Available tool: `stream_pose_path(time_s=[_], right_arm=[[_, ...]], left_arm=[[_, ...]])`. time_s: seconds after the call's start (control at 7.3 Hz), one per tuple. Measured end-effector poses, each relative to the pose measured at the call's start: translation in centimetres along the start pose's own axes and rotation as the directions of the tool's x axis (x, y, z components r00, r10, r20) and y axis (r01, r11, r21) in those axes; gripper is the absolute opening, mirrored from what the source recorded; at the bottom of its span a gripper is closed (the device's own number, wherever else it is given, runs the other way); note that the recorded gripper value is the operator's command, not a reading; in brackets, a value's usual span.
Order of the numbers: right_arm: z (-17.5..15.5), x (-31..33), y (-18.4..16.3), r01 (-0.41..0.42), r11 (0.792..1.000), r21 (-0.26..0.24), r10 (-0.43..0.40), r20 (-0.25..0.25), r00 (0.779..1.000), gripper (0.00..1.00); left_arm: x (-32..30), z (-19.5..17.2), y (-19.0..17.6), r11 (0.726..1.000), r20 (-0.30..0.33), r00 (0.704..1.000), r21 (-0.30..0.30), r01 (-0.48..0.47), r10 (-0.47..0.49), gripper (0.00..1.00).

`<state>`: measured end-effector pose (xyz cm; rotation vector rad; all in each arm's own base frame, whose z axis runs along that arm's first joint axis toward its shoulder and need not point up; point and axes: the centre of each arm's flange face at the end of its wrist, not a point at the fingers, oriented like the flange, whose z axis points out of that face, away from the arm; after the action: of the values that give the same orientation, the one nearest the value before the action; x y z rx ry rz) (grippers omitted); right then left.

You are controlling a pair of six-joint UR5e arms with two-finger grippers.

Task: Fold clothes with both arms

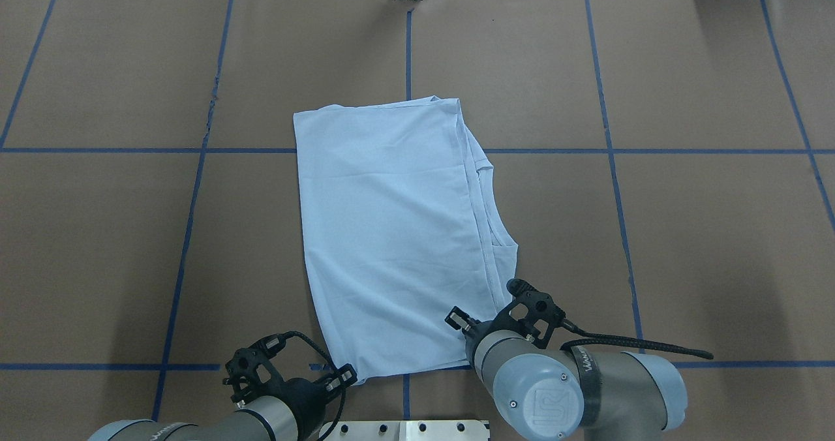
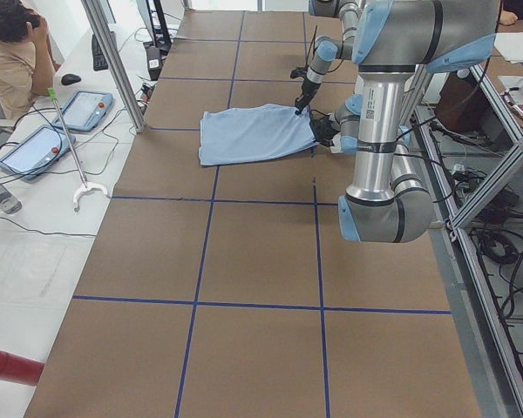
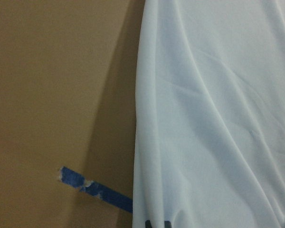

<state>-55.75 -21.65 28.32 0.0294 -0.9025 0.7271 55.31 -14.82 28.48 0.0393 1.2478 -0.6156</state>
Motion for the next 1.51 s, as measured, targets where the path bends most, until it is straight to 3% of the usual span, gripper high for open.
stream_pose_path(time_s=[0.68,1.1,1.51], right_arm=[[0.2,0.8,-1.3,0.114,0.993,0.031,-0.112,-0.053,0.992,1.00],[1.4,1.3,-1.5,0.128,0.991,0.047,-0.124,-0.075,0.989,0.83],[2.0,1.5,-1.5,0.132,0.990,0.055,-0.127,-0.084,0.988,0.83]], left_arm=[[0.0,0.0,0.0,1.000,0.001,1.000,-0.002,0.000,0.000,0.00],[0.0,0.0,0.1,1.000,0.002,1.000,-0.003,0.000,0.000,0.00],[0.0,0.0,0.0,1.000,0.001,1.000,-0.003,0.000,0.000,0.00]])
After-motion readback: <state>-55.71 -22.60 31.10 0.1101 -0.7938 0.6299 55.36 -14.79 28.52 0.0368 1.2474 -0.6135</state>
